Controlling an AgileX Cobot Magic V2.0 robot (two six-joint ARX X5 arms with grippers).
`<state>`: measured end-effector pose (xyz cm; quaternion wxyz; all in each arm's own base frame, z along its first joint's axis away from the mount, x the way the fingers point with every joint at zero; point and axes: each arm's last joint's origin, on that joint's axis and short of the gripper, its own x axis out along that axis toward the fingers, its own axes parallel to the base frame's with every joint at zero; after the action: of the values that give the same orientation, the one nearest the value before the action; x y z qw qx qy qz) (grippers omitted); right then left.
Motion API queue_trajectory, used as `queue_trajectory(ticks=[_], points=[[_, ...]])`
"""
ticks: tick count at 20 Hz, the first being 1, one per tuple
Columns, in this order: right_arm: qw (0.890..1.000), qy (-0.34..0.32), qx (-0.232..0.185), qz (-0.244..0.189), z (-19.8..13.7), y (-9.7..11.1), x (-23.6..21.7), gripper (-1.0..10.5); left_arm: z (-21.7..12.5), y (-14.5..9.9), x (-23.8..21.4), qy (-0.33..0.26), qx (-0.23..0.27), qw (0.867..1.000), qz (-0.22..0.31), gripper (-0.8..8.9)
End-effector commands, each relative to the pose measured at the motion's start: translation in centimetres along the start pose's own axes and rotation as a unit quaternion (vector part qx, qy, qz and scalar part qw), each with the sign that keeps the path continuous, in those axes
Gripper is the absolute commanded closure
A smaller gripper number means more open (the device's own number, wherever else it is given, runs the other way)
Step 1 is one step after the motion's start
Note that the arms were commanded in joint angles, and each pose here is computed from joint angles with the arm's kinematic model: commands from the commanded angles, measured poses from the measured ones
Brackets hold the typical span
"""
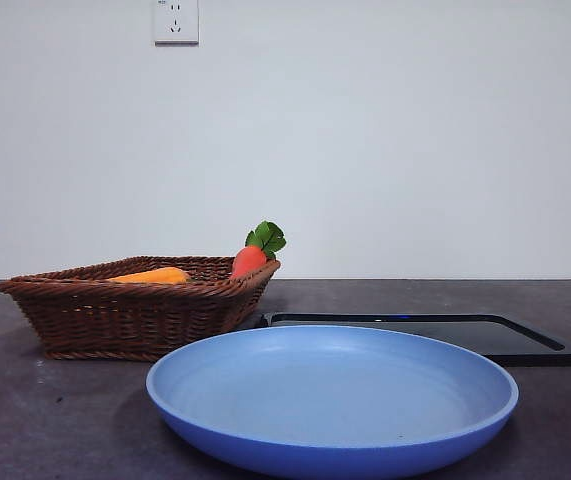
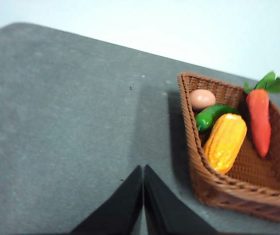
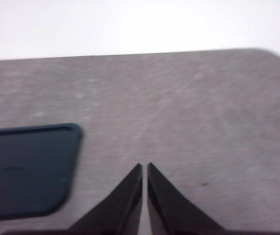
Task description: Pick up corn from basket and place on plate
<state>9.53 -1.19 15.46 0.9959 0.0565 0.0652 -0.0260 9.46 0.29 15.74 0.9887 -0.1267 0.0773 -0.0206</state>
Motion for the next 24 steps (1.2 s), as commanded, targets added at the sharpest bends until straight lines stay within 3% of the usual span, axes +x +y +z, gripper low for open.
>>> queue_trajectory(ticks=[1, 8, 14, 17, 24], points=[[0.998, 0.003, 0.061, 0.016, -0.1, 0.1, 0.0, 9.4, -0.9, 0.3, 0.2, 0.017, -0.052, 0.998, 0.006, 8.10], [0.996, 0.005, 0.083, 0.029, -0.1, 0.2, 0.0, 9.4, -0.6, 0.2, 0.1, 0.014, -0.093, 0.996, 0.005, 8.10], [0.985, 0.009, 0.143, 0.096, 0.8, 0.6, -0.3, 9.4, 1.1, -0.7, -0.5, 0.007, -0.112, 0.992, -0.057, 8.09], [0.978, 0.009, 0.168, 0.127, 1.7, 0.9, -0.6, 9.4, 2.3, -1.0, -1.0, 0.007, -0.131, 0.989, -0.062, 8.09], [0.974, 0.039, 0.171, 0.146, 4.1, 1.6, -1.9, 9.4, 4.8, -2.1, -1.7, 0.042, -0.130, 0.985, -0.104, 8.09]])
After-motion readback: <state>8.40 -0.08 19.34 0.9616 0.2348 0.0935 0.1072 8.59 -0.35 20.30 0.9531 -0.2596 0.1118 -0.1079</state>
